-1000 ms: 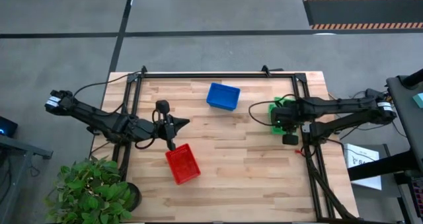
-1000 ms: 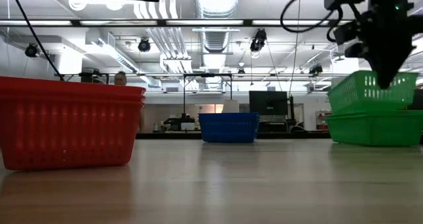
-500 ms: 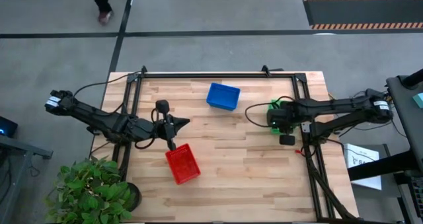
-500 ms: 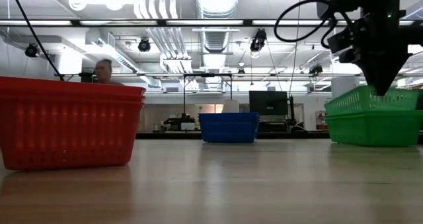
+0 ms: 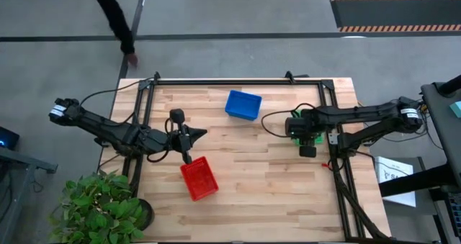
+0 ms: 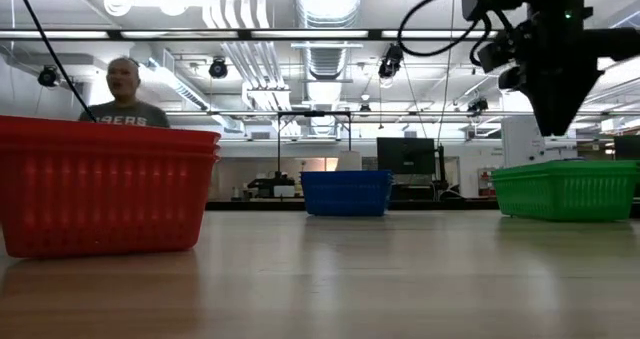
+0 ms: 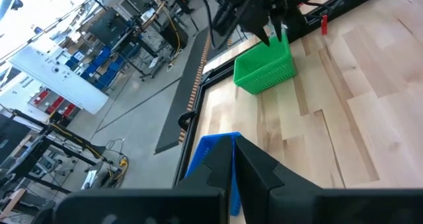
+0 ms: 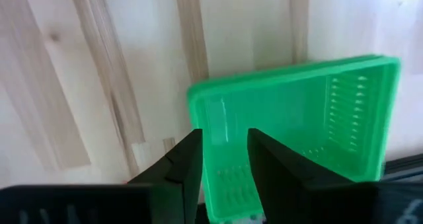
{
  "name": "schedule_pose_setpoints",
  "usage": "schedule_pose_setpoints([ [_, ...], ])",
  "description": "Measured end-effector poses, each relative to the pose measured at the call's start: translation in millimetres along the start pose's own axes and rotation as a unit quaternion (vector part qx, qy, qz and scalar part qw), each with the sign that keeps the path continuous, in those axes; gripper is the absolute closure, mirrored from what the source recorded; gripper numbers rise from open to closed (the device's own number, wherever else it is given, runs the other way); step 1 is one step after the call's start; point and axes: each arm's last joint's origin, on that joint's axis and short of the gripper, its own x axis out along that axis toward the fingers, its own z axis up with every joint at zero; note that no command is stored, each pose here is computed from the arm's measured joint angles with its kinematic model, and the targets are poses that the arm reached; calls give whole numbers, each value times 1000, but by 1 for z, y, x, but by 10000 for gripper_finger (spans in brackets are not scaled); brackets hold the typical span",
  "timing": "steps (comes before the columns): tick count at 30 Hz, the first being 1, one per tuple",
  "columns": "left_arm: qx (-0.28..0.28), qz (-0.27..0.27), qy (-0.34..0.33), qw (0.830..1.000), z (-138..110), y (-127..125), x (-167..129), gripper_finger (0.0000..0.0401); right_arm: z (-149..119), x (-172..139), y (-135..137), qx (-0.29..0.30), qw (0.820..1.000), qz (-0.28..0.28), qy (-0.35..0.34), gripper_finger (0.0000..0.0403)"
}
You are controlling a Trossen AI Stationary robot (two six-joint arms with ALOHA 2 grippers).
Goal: Stack baskets by color
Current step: Stack the green bin on top of the right green bin, then return to Home Position
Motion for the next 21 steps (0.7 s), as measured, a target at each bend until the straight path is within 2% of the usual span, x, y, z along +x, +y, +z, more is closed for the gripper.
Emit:
schedule_pose_setpoints([
  [7,0,1,-2,1000,0,1,-1,401,8,-9,-1,24,999,3,-41,294],
  [9,2,-8,-2,1000,0,1,-2,401,12,-6,0,26,996,6,-81,298],
  [11,9,-42,-10,999,-2,0,-4,401,17,-3,2,17,990,12,-137,306],
  [14,11,-117,-43,992,-6,-4,-8,401,24,5,5,-14,973,12,-230,322],
  [17,10,-190,-79,978,-14,-9,-15,401,27,14,6,-57,943,-4,-328,340],
  [19,3,-214,-97,972,-20,-8,-21,401,25,20,5,-82,922,-24,-377,350],
  [21,-16,-216,-109,970,-25,-4,-29,401,20,22,3,-97,904,-51,-414,359],
])
